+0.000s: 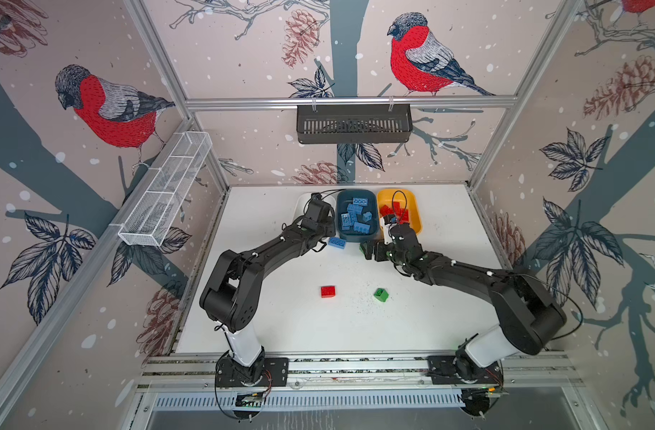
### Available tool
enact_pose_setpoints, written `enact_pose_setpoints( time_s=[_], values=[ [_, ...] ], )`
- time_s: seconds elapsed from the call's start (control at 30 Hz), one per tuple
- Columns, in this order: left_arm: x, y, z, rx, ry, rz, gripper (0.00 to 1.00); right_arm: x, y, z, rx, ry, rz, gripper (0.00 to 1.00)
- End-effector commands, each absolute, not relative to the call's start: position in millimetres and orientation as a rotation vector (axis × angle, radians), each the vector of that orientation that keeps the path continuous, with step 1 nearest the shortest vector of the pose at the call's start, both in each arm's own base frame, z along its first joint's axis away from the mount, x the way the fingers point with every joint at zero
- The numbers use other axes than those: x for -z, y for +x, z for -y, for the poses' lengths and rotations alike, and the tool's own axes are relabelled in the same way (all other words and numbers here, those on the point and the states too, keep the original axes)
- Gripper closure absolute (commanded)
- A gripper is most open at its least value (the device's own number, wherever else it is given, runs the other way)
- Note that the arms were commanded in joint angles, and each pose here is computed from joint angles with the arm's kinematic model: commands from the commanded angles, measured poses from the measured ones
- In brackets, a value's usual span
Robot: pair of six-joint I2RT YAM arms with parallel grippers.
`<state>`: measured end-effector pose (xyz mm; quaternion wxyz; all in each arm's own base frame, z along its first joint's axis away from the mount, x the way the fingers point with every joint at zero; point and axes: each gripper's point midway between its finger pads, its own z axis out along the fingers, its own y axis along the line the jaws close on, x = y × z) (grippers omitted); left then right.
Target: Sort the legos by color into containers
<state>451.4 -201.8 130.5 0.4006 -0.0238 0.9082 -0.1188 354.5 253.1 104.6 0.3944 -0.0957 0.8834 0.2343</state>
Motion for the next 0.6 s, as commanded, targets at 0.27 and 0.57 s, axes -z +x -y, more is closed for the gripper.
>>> enact_pose_setpoints(
  time_s=[0.27,0.57],
  values=[
    [-90.4,495.7,178.5,0.248,-0.185,-2.394,0.54,-77.9,359.9,-265.7,-0.523,-0.351,-2.220,0.06],
    [-83.4,496.7,200.7,0.367,-0.112,-2.444,0.31,-52.5,373.0,-273.4,-0.349,-0.452,-2.232,0.12]
  ],
)
